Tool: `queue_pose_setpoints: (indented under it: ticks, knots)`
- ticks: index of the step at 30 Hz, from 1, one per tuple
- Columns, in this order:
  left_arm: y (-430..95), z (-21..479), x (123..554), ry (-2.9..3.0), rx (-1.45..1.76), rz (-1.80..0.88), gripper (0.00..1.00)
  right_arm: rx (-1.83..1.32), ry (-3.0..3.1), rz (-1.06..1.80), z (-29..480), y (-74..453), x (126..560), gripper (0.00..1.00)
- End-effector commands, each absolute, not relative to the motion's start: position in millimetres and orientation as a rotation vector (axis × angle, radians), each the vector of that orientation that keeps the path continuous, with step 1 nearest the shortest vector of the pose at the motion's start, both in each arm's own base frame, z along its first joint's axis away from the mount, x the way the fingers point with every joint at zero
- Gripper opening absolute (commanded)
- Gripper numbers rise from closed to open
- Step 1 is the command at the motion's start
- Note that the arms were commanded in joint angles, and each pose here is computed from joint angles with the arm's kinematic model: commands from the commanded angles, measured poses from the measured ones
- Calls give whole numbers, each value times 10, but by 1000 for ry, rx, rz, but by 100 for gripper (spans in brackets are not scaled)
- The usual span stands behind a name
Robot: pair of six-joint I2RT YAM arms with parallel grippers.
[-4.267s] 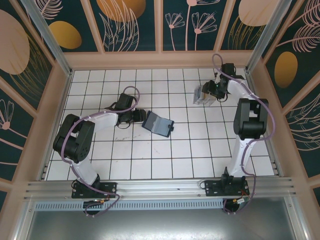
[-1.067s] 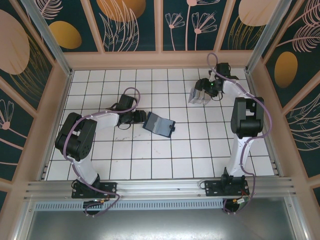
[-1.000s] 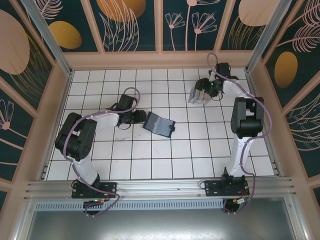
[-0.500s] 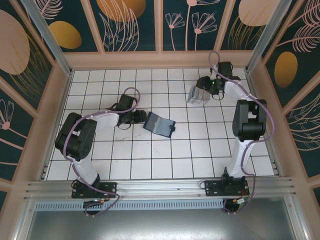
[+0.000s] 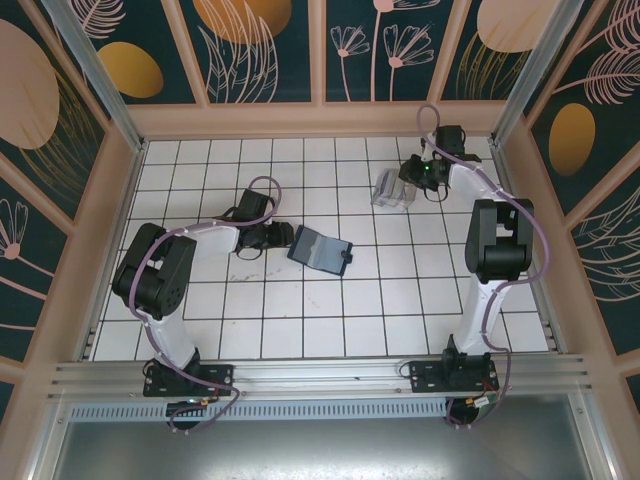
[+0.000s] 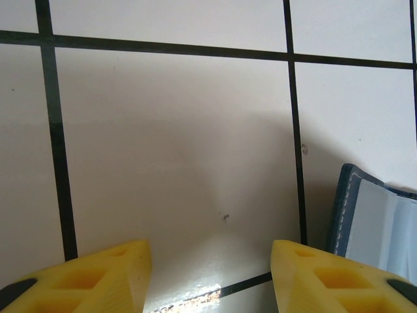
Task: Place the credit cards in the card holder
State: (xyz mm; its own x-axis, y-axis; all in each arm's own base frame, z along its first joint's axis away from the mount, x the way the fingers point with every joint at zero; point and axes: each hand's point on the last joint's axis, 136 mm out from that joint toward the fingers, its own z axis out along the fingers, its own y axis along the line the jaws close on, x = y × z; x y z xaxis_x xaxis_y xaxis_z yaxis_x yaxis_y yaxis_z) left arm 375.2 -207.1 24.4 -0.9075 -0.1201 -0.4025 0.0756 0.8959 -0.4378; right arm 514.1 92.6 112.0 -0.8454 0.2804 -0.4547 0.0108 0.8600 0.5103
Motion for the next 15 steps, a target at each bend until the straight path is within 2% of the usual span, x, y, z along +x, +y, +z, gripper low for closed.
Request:
queue_pose_setpoints:
  ticks: [1, 2, 7, 15]
  knots:
    - [-2115, 196, 3754, 2641, -31, -652, 53, 194, 2490, 676, 1199, 929, 5124, 12]
    - [-2111, 183, 3750, 2645, -31, -649, 53, 194, 2488, 673, 1216, 927, 5123, 8]
    - [-2124, 195, 3732, 2649, -22, -661, 53, 189, 2473, 657, 1339, 912, 5092, 0]
    - [-2225, 539, 3837, 2576, -10, -741, 54, 208, 2478, 525, 1535, 736, 4849, 0]
